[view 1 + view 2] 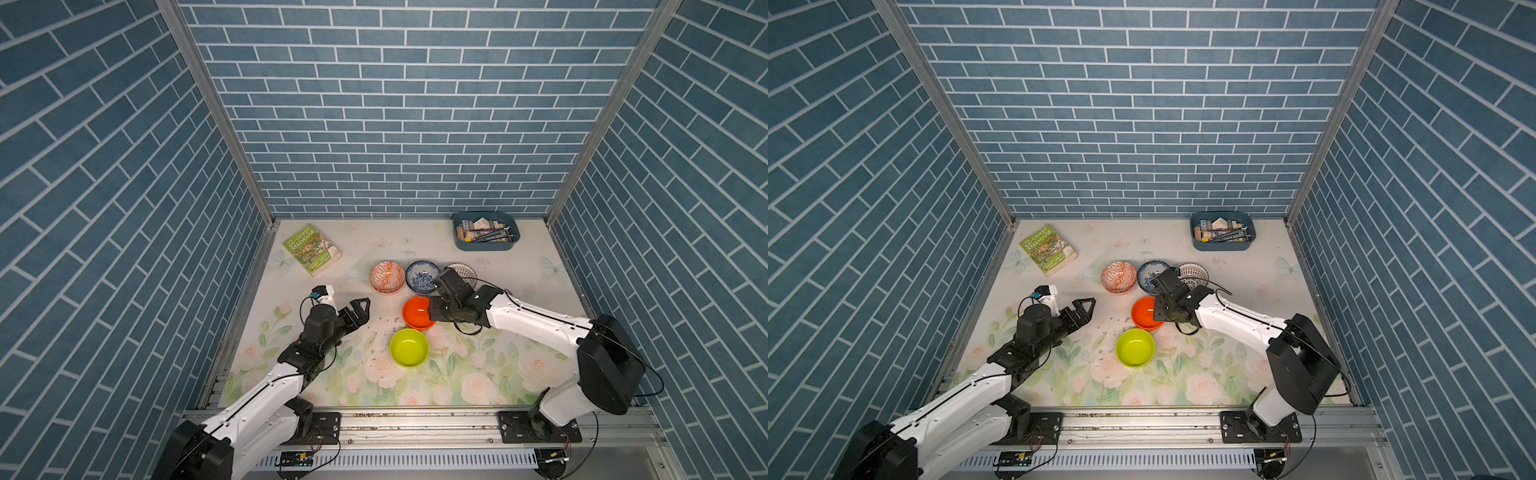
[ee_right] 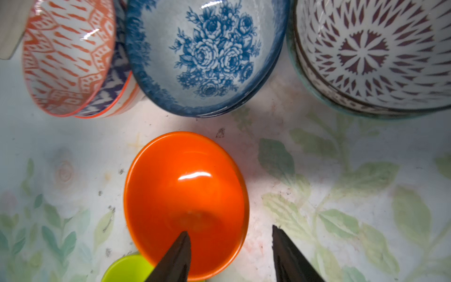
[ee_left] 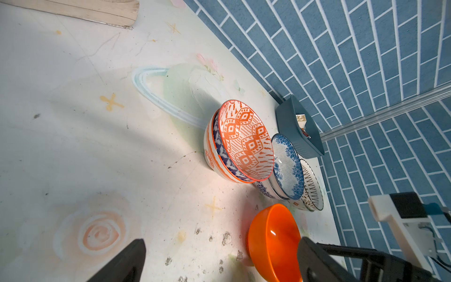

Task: Stack the bowls
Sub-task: Move the bowl to the center of the board, then pick up the bowl from the center of the board.

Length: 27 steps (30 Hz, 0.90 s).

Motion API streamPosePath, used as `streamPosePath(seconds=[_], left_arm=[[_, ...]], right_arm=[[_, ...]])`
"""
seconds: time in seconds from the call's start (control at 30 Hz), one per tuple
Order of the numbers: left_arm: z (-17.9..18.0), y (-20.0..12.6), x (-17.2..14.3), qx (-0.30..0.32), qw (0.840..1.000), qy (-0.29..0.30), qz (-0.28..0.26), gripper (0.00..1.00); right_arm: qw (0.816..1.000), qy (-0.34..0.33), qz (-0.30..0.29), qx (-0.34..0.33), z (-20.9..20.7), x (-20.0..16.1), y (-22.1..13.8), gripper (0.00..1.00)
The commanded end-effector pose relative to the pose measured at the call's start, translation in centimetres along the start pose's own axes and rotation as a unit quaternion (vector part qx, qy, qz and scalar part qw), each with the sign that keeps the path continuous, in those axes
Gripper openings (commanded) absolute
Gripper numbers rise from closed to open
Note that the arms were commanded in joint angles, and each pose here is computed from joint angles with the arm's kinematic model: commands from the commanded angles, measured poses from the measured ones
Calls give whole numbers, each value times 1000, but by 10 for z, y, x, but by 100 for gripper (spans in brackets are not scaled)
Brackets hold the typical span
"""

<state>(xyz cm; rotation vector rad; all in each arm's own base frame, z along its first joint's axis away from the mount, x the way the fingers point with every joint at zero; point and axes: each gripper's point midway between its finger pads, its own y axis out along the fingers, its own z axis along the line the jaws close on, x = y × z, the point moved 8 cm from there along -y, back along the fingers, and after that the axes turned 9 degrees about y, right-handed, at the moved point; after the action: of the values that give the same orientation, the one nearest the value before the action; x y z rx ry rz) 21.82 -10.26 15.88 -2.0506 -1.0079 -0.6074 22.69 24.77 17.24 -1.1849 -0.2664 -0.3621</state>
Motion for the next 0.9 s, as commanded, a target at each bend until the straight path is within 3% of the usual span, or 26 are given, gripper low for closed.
streamPosePath(seconds=[0.0, 0.23, 0.5, 0.7, 0.87], left_arm=[[1, -2, 1, 5, 1000, 1, -5, 100], [3, -7, -1, 4, 1000, -5, -7, 100], [3, -10, -4, 0, 1000, -5, 1, 100], [4, -12, -4, 1, 1000, -6, -3, 100], [4, -12, -3, 3, 1000, -5, -5, 100]], right_arm=[[1000, -1, 19, 13, 4, -22, -8, 56], [999, -19, 51, -4, 8, -74, -6, 56], [997, -34, 70, -27, 9, -104, 7, 50], [996, -39, 76, -36, 10, -109, 14, 38], [996, -42, 74, -34, 12, -109, 11, 19]])
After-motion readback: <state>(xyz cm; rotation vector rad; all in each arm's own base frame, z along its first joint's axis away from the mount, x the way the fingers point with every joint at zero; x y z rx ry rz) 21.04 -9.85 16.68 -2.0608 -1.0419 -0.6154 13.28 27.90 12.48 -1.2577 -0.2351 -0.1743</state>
